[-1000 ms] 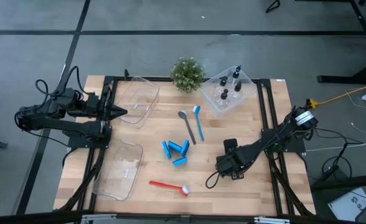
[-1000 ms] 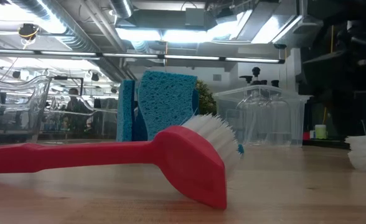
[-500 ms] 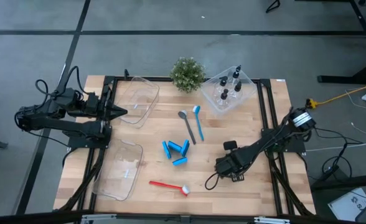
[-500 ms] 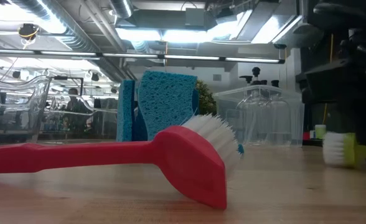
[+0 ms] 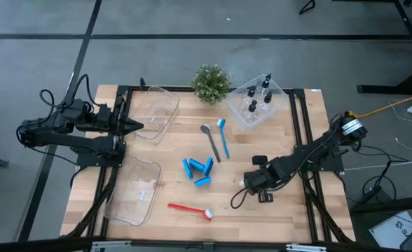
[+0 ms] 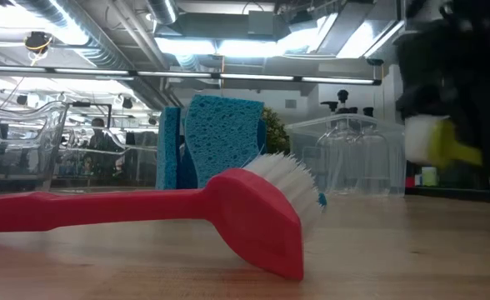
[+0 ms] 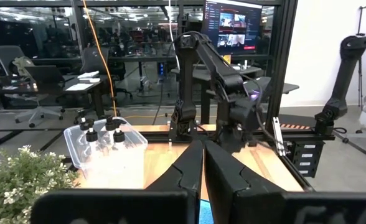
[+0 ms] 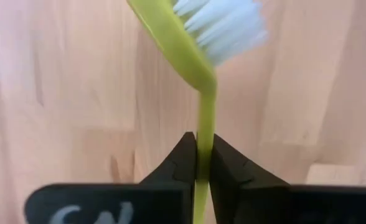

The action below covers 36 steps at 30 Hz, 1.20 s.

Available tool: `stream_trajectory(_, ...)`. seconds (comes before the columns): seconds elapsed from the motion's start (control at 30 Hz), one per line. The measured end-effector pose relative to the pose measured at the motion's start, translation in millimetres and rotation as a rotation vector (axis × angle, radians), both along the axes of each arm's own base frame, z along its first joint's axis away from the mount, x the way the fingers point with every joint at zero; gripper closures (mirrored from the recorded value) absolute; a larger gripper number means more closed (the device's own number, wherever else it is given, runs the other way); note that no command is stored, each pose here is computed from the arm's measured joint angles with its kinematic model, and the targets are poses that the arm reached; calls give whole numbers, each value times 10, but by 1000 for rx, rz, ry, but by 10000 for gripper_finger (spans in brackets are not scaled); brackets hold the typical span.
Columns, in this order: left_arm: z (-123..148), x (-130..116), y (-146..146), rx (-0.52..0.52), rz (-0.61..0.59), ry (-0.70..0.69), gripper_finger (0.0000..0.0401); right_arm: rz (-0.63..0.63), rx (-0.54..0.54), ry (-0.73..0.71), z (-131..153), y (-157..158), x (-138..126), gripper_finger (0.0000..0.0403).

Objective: Pick & Place Kitchen Sink Supplies
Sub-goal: Put the yellow dish brush into the top transparent bin

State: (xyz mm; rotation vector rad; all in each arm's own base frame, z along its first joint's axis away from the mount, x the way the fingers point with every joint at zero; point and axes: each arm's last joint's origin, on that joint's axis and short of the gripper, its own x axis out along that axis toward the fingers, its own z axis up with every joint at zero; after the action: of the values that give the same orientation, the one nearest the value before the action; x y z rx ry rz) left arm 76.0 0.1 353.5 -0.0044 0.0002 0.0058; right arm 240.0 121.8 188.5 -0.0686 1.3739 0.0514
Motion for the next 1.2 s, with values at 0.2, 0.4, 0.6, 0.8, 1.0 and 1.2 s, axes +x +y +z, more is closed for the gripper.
stream_trajectory(0.2,0,0,0,0,0,0,390,-86,64,-178,294,-143,22,379)
stream_trajectory(0.4,0,1,0,0,0,0,389,-175,148,-361,535,-256,75,369)
stream_trajectory(0.6,0,0,0,0,0,0,393,-60,267,-584,729,-256,245,378)
stream_trajectory(0.8,0,0,0,0,1,0,390,18,327,-823,925,-287,406,366)
stream_trajectory(1.0,0,1,0,0,0,0,390,66,316,-1123,1163,-383,564,379)
stream_trajectory(1.2,0,0,0,0,1,0,388,87,245,-1423,1306,-543,765,376)
